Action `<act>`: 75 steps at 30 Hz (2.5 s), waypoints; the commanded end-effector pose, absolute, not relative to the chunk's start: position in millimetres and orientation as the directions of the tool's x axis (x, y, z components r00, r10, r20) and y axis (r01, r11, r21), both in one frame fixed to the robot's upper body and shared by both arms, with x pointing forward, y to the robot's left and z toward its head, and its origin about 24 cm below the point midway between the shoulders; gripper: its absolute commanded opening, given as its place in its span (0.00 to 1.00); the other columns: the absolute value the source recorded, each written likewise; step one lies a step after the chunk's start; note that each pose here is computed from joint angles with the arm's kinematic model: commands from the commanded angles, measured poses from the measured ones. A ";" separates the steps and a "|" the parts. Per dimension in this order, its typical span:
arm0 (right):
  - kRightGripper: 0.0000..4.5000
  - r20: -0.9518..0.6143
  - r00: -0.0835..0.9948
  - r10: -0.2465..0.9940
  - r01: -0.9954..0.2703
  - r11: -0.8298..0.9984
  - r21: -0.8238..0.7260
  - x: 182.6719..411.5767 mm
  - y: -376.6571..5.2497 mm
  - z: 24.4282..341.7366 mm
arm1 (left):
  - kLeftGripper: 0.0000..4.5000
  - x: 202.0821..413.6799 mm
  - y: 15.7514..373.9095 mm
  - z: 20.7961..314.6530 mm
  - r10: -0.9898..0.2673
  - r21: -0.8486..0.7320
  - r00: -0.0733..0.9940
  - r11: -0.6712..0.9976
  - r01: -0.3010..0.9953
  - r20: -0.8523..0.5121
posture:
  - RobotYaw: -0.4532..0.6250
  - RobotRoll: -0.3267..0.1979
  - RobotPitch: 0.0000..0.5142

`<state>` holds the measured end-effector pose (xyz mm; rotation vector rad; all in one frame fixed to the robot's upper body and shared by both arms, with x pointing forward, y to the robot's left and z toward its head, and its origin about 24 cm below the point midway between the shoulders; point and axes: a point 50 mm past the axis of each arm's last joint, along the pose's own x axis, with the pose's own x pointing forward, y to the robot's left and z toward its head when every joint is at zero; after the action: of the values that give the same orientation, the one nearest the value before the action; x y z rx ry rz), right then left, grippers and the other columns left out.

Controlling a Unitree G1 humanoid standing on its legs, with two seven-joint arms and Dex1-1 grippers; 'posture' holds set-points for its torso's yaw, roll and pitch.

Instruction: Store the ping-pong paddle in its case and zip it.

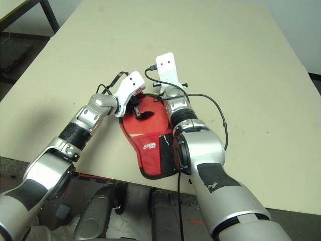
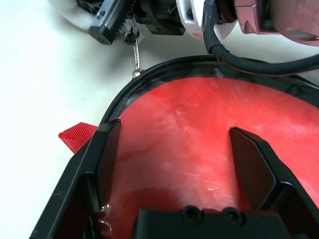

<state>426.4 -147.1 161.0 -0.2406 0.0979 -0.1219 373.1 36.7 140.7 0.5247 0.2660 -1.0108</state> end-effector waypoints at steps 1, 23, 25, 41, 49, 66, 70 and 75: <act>0.11 -0.019 0.971 -0.240 0.230 0.948 -0.221 425.6 -173.5 170.0 | 1.00 365.6 62.5 80.1 -0.568 0.205 0.468 0.465 0.861 -0.677 | 0.50 0.62 0.41; 0.11 -0.041 0.943 -0.331 0.322 0.935 -0.152 411.8 -229.9 190.5 | 1.00 371.7 53.7 93.9 -0.614 0.217 0.465 0.436 0.873 -0.637 | 0.39 0.62 0.37; 0.11 -0.052 0.945 -0.322 0.311 0.937 -0.158 403.8 -238.8 196.5 | 1.00 372.2 53.5 93.7 -0.615 0.221 0.467 0.435 0.873 -0.636 | 0.39 0.62 0.37; 0.11 -0.101 0.950 -0.296 0.270 0.940 -0.211 370.3 -238.9 190.5 | 1.00 371.8 39.8 89.1 -0.640 0.208 0.451 0.421 0.883 -0.623 | 0.33 0.62 0.40; 0.11 -0.118 0.952 -0.282 0.244 0.934 -0.261 359.1 -233.3 177.5 | 1.00 372.6 26.5 91.6 -0.659 0.195 0.445 0.419 0.887 -0.607 | 0.30 0.62 0.44; 0.11 -0.186 0.970 -0.154 0.097 0.954 -0.285 292.5 -209.9 172.5 | 1.00 364.9 29.0 75.8 -0.647 0.166 0.377 0.364 0.917 -0.663 | 0.26 0.62 0.55; 0.11 -0.251 0.958 -0.141 0.064 0.954 -0.291 269.9 -206.0 170.5 | 1.00 364.9 27.7 78.2 -0.653 0.164 0.370 0.355 0.920 -0.662 | 0.26 0.62 0.57; 0.10 -0.293 0.945 -0.146 0.041 0.941 -0.335 245.9 -211.2 166.3 | 1.00 364.9 28.8 79.2 -0.655 0.162 0.361 0.345 0.924 -0.664 | 0.25 0.62 0.59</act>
<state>254.2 -209.6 163.5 -0.3246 0.3212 -0.1017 376.4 12.9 132.9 0.5130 0.2958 -1.1213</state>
